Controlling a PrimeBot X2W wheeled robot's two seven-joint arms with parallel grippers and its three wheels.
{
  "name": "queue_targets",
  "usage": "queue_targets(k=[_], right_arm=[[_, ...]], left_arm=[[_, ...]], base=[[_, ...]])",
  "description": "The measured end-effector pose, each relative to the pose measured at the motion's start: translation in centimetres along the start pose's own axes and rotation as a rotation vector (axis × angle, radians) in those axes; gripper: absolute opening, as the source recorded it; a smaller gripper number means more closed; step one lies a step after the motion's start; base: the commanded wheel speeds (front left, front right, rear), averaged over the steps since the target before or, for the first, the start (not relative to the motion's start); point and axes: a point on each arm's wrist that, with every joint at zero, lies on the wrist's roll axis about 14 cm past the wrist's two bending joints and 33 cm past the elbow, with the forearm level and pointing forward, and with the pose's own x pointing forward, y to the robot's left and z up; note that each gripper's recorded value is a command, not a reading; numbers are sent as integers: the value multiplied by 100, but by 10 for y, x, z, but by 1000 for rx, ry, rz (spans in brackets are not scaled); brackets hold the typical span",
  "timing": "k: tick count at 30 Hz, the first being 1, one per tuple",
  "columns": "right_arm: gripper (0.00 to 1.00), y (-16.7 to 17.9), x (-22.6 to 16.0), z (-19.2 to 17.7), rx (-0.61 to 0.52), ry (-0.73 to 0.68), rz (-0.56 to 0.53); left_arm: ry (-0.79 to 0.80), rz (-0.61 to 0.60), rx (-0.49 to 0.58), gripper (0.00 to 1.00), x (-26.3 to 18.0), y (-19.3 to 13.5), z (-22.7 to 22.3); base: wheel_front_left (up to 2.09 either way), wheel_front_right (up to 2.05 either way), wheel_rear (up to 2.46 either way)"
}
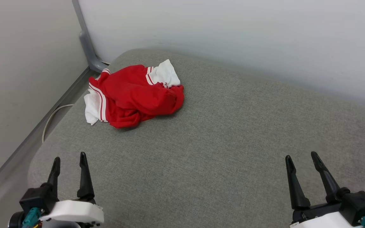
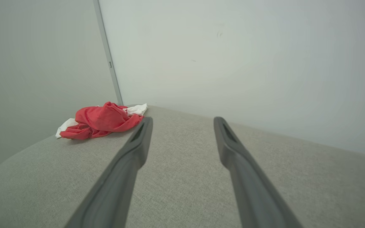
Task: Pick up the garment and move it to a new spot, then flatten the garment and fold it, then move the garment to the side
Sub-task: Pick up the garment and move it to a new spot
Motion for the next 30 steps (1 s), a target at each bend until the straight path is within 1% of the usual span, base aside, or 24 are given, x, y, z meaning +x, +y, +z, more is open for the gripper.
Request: queue_targets(k=[3,7,9,10,11,14,19,23,25,28,30], right_arm=[[100,-4,-1,-2,-6,4,-10],[100,-8,3,-2,-19,1,-15],[100,-11,6,-2,-28,-4,-18],[100,-13,8,-2,-31,-10,-21],[100,-18,13,-1,-38,-20,-29],[100,-26,19,-3,-48,-26,-42],[100,-46,29,-9,-64,-36,-77],[100,-61,32,-19,-68,-26,-108],[100,-67,34,-23,-71,-22,-120],[100,-77,32,-29,-77,-12,-142],[100,-83,33,-31,-88,-12,-155]], left_arm=[[-22,-11,-26,100,12,-1,7],[-96,-66,13,100,44,-9,31],[-143,-95,53,100,65,-12,48],[-165,-99,59,100,75,-13,57],[-208,-104,51,100,96,-18,71],[-261,-126,65,100,127,-28,91],[-307,-180,77,100,178,-54,109],[-282,-259,110,100,213,-80,102],[-243,-291,121,100,229,-90,90],[-107,-350,137,100,249,-107,58],[22,-382,161,100,261,-116,35]], base=[[0,0,0],[0,0,0],[0,0,0],[0,0,0],[0,0,0],[0,0,0],[0,0,0],[0,0,0],[0,0,0],[0,0,0],[0,0,0]])
